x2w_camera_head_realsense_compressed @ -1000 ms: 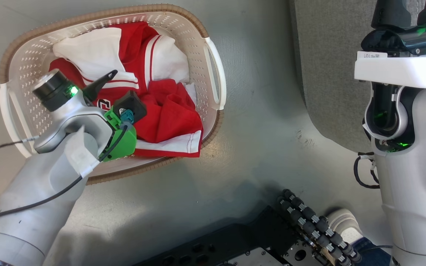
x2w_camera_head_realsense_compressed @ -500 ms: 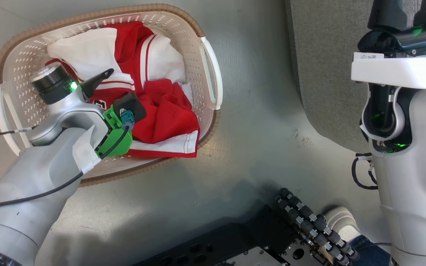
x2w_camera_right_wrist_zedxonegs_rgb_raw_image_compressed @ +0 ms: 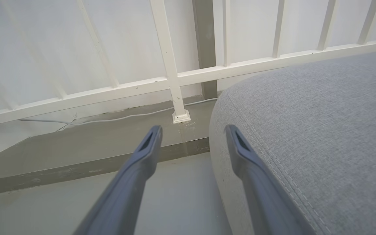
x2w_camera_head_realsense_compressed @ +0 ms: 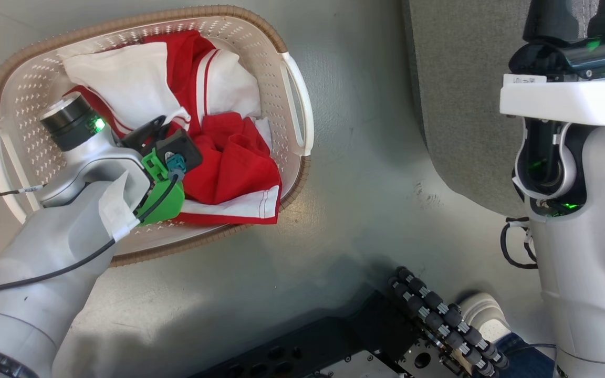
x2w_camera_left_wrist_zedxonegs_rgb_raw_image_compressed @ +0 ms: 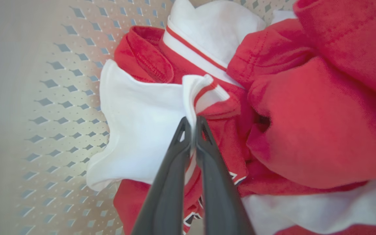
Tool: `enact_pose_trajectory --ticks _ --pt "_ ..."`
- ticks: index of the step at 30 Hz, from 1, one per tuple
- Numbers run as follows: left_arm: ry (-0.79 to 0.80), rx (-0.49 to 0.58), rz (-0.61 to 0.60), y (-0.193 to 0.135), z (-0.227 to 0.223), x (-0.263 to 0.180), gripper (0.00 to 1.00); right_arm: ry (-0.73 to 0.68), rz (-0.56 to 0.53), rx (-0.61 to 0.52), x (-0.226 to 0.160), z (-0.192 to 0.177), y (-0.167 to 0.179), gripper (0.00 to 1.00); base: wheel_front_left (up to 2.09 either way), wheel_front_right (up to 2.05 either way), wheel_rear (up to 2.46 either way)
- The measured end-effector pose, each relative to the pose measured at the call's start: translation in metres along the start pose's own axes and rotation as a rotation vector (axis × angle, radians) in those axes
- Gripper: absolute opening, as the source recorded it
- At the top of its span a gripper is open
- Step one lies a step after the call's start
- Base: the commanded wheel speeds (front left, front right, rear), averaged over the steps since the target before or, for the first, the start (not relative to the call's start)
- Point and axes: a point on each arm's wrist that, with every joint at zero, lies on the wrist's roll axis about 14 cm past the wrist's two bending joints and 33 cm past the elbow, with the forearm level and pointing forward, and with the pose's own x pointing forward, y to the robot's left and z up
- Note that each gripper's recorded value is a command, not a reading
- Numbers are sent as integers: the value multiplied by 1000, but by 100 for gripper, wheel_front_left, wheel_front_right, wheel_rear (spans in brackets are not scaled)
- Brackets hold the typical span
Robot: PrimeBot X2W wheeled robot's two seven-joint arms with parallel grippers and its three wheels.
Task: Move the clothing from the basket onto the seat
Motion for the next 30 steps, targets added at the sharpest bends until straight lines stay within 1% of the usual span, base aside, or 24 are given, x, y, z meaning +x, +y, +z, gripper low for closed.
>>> enact_pose_trajectory --ticks 12,18,24,30 --pt "-119 -62 60 15 40 -11 0 -26 -20 -14 2 12 -5 100 0 0 0" --pt "-191 -116 131 34 67 -25 0 -33 -10 -37 1 17 -1 100 0 0 0" --pt "-312 -225 232 60 110 -47 0 -42 -1 -50 -4 26 1 100 0 0 0" --pt "-400 -268 311 78 144 -77 0 -40 11 -59 -13 33 3 100 0 0 0"
